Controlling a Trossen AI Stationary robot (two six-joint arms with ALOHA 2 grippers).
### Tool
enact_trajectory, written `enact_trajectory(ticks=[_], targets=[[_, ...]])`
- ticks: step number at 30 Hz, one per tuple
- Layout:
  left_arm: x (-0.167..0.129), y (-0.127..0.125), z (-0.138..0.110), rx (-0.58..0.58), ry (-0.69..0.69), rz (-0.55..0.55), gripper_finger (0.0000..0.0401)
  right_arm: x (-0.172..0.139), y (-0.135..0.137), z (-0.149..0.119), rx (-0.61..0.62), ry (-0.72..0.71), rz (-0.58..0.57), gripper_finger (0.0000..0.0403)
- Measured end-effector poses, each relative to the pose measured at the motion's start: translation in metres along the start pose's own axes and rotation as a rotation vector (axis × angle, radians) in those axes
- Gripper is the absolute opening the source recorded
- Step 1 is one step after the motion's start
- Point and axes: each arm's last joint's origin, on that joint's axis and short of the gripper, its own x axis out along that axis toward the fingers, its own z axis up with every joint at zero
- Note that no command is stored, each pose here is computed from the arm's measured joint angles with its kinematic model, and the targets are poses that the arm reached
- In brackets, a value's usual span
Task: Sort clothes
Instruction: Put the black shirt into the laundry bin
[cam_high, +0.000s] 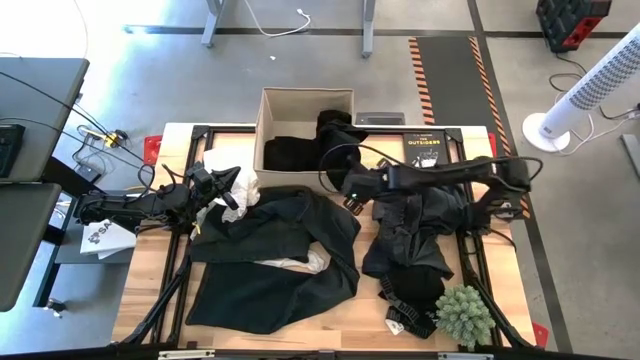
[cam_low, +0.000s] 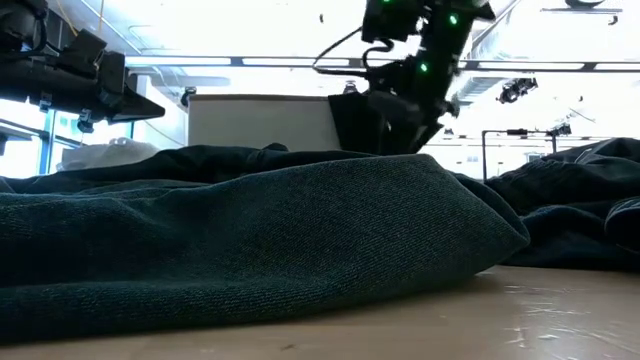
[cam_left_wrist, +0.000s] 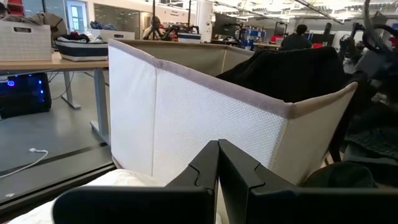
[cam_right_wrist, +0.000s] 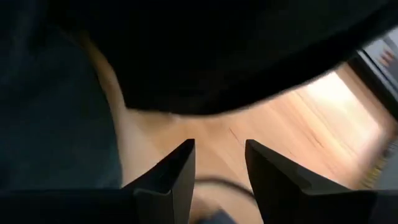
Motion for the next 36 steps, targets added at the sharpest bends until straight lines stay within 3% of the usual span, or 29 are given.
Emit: enact_trajectory(ticks=[7, 13, 18, 25, 30, 33, 36], targets=[[0.000, 0.000, 0.000, 0.000, -0.001, 0.000, 0.0007, -0.003, -0.017, -0.015, 0.103, -0.296, 0.113, 0.0138], [0.000, 0.000, 0.000, 0.000, 0.000, 0.000, 0.0007, -0.027, -0.030, -0.013, 0.187, -0.501, 0.161, 0.0138], [0.000, 0.000, 0.000, 0.000, 0.000, 0.000, 0.0007, -0.045, -0.038, 0.004, 0.221, -0.693, 0.191, 0.0138], [0.000, 0.000, 0.000, 0.000, 0.000, 0.000, 0.0007, -0.041, -0.060, 0.033, 0.304, -0.895, 0.278, 0.0138], [0.000, 0.000, 0.000, 0.000, 0.000, 0.000, 0.0007, -0.030, -0.065, 0.058, 0.274, -0.854, 0.340, 0.0137], [0.000, 0.000, 0.000, 0.000, 0.000, 0.000, 0.0007, -0.039, -0.062, 0.076, 0.154, -0.701, 0.305, 0.0137], [0.000, 0.000, 0.000, 0.000, 0.000, 0.000, 0.0007, -0.065, -0.065, 0.089, 0.113, -0.511, 0.261, 0.0137]])
